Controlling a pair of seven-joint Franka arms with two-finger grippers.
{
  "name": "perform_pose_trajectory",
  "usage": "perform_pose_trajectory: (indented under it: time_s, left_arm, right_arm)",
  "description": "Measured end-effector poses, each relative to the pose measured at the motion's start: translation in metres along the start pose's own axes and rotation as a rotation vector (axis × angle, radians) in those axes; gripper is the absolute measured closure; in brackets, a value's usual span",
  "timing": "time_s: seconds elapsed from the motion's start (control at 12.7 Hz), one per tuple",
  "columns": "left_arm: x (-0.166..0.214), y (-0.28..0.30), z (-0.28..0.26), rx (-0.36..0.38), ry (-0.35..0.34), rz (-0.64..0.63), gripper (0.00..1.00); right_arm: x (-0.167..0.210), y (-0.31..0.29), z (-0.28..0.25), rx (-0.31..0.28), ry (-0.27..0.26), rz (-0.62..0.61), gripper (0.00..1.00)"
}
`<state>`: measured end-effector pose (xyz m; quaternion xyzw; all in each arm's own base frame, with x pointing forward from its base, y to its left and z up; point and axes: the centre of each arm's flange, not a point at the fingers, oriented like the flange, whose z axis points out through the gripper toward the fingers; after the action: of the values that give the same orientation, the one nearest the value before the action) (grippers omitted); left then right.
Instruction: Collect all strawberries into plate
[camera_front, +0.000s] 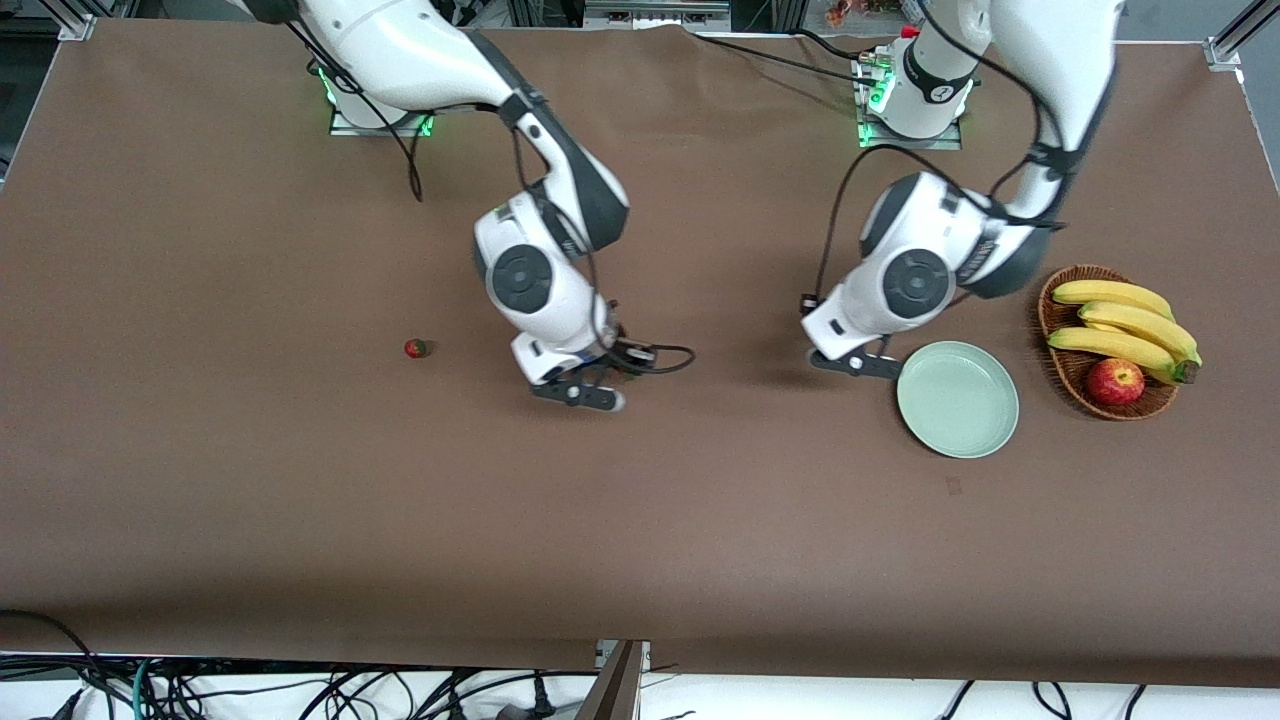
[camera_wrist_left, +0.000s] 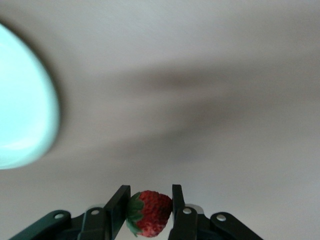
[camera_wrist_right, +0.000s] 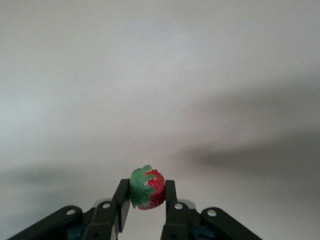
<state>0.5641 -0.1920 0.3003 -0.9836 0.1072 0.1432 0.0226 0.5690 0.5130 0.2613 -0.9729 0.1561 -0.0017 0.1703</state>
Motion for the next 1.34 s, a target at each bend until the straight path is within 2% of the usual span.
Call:
perform_pose_trajectory:
  time_s: [0.16, 0.24, 0.31, 0.39, 0.47, 0.63, 0.79, 0.87, 1.1, 1.26, 1.34]
  left_arm:
    - [0.007, -0.050, -0.003, 0.037, 0.001, 0.119, 0.60]
    - [0.011, -0.072, 0.005, 0.061, 0.000, 0.190, 0.60]
    - [0.018, -0.090, 0.016, 0.075, 0.009, 0.261, 0.60]
    - [0.025, -0.108, 0.032, 0.071, 0.022, 0.326, 0.60]
    - [0.033, -0.125, 0.048, 0.059, 0.045, 0.391, 0.60]
    - [0.044, -0.154, 0.080, 0.032, 0.076, 0.485, 0.60]
    - [0.046, -0.165, 0.096, 0.018, 0.077, 0.513, 0.60]
    - [0.047, -0.162, 0.093, 0.019, 0.083, 0.522, 0.53]
    - [0.049, -0.143, 0.052, 0.041, 0.125, 0.553, 0.22]
    - [0.048, -0.111, 0.014, 0.042, 0.146, 0.578, 0.01]
    - [0.046, -0.088, -0.002, 0.028, 0.155, 0.561, 0.00]
  right_arm:
    - [-0.059, -0.040, 0.045, 0.135, 0.070, 0.088, 0.67]
    - [-0.088, -0.053, 0.064, 0.197, 0.088, 0.135, 0.62]
    - [-0.110, -0.061, 0.076, 0.242, 0.095, 0.179, 0.51]
    - [-0.117, -0.066, 0.078, 0.260, 0.096, 0.208, 0.39]
    - [-0.109, -0.069, 0.070, 0.248, 0.094, 0.227, 0.27]
    - [-0.054, -0.059, 0.030, 0.123, 0.060, 0.210, 0.05]
    - [0.007, -0.026, -0.029, -0.035, -0.021, 0.057, 0.04]
    - [0.035, 0.002, -0.058, -0.111, -0.063, -0.034, 0.04]
    - [0.109, 0.127, -0.097, -0.281, -0.130, -0.274, 0.04]
    - [0.136, 0.220, -0.095, -0.351, -0.196, -0.359, 0.04]
    - [0.140, 0.255, -0.092, -0.370, -0.224, -0.376, 0.04]
